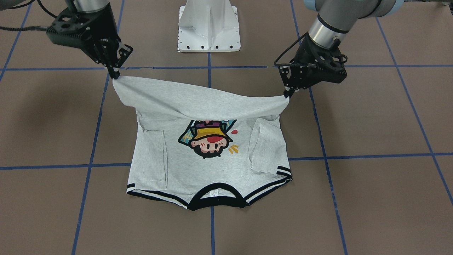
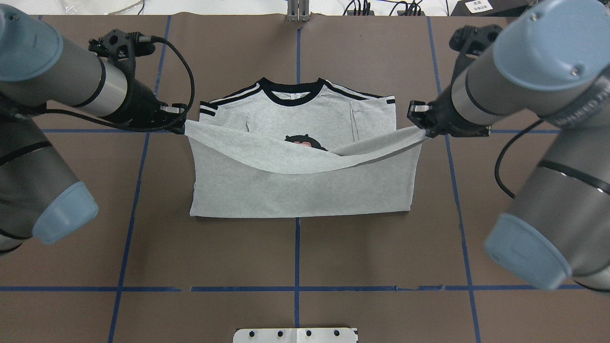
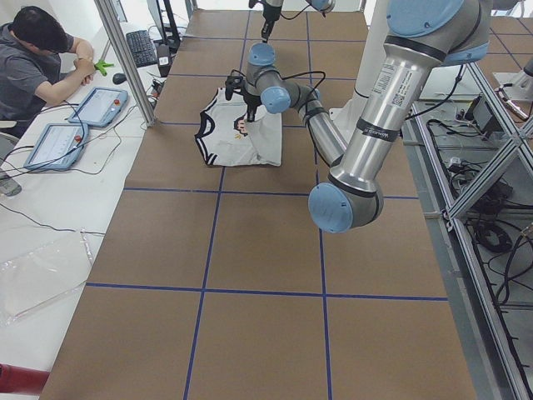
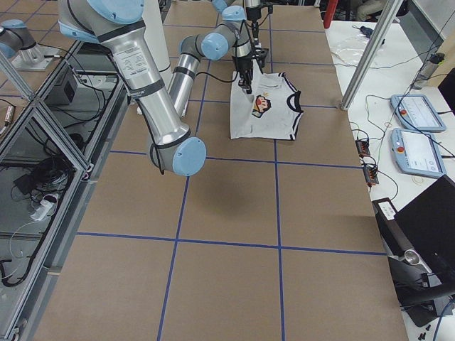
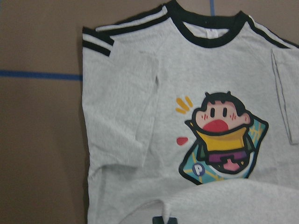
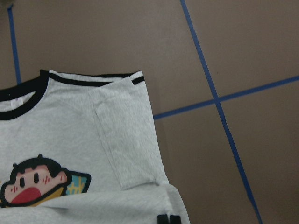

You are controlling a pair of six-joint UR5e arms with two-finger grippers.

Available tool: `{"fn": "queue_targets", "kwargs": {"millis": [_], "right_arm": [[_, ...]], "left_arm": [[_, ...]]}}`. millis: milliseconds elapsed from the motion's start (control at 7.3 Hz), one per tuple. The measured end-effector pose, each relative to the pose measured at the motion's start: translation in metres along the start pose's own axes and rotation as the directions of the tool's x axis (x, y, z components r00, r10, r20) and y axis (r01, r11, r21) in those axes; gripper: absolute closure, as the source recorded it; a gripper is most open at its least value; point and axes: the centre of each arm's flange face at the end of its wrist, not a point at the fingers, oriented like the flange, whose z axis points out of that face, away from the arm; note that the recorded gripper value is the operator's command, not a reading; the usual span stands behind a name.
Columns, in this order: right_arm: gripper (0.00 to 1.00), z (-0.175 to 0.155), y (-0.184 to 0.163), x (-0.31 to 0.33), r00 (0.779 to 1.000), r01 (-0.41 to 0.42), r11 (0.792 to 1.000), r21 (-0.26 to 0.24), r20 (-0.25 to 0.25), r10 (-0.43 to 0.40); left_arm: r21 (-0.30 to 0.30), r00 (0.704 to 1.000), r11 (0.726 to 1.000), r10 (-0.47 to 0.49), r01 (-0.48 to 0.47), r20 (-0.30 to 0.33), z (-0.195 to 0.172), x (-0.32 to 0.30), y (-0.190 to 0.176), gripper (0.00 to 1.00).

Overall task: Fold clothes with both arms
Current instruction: 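Lift the hem with both grippers and fold it toward the collar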

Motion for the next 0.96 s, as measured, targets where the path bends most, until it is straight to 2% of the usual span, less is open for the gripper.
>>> {"fn": "queue_targets", "kwargs": {"millis": [274,548,959], "right_arm": [[1.0,0.034,-0.056,-0.029,1.0,-0.024,0.999,0.038,-0.007,0.024],[1.0,0.069,-0.097,-0.054,0.999,-0.03,0.998,0.057,-0.016,0.031],[1.0,0.134,-0.135,-0.062,0.999,-0.011,0.998,0.058,-0.047,0.014]], "left_arm": [[0.016,0.999,1.0,-0.008,0.007,0.039,0.02,0.001,-0.033,1.0],[0.046,0.997,0.999,-0.013,0.009,0.079,0.045,0.004,-0.058,1.0],[0.082,0.991,0.997,0.001,-0.012,0.132,0.108,-0.009,-0.097,1.0]]}}
